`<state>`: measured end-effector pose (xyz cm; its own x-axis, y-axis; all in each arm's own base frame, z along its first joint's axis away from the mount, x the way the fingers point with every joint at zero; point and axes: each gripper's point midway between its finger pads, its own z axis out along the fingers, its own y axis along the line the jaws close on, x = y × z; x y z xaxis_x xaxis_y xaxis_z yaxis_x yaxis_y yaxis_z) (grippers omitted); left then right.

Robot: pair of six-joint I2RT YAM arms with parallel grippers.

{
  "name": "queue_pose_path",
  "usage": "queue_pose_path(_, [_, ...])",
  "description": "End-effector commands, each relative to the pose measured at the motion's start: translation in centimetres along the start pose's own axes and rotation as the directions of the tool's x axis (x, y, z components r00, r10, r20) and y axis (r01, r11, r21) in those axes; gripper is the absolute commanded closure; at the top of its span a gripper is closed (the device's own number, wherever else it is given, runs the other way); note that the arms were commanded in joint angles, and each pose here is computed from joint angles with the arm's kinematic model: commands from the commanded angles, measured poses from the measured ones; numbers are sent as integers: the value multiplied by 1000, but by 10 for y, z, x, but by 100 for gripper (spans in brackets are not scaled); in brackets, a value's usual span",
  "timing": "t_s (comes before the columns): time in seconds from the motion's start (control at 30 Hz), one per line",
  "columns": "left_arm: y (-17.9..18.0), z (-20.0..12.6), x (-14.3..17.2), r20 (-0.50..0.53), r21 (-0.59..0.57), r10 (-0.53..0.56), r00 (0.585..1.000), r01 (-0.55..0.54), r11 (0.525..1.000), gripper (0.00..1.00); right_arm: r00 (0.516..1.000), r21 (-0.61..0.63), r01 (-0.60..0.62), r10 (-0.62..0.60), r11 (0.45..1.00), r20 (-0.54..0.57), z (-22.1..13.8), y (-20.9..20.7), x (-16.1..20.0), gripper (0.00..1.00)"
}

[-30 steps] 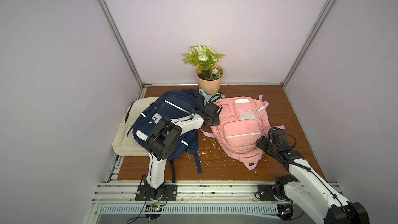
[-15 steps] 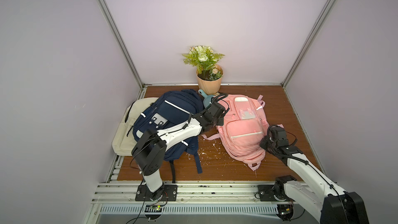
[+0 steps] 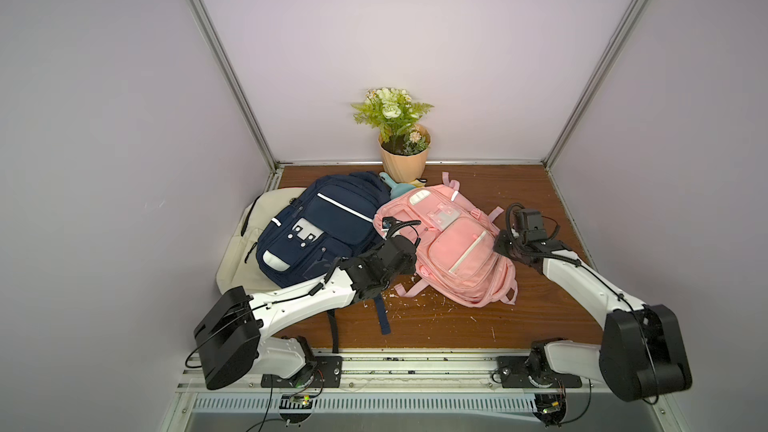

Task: Zip up the backpack
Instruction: Adjust the backpack at the center of the board.

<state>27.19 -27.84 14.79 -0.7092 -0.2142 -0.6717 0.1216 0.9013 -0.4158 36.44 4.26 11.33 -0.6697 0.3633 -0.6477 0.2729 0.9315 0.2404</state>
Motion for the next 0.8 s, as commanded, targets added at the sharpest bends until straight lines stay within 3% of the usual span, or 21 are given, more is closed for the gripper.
queue_pose_path(0.0, [-46, -1, -2, -32, 175, -128, 991, 132, 976, 97, 989, -180, 48, -21, 983, 149, -10, 55, -52, 84])
queue_pose_path(0.07, [-47, 6, 4, -60, 168, -149, 987, 158, 973, 98, 987, -170, 57, -30, 984, 159, -16, 55, -51, 73])
queue_pose_path(0.13, [-50, 11, 6, -75, 162, -170, 983, 180, 970, 98, 980, -170, 80, -46, 982, 193, -33, 56, -50, 56])
queue_pose_path(0.23, [-51, 14, 5, -79, 144, -196, 977, 206, 968, 98, 970, -180, 126, -83, 976, 229, -62, 58, -39, 44])
queue_pose_path(0.37, [-55, 19, 4, -90, 130, -213, 973, 224, 966, 97, 955, -327, 209, -122, 922, 269, -104, 82, -10, 43])
queue_pose_path(0.57, [-61, 23, 4, -100, 144, -237, 966, 250, 958, 98, 955, -601, 266, -123, 754, 269, -154, 122, 55, 48])
queue_pose_path(0.77, [-62, 22, -2, -81, 141, -241, 967, 250, 958, 98, 931, -695, 336, -114, 636, 346, -190, 128, 97, 50])
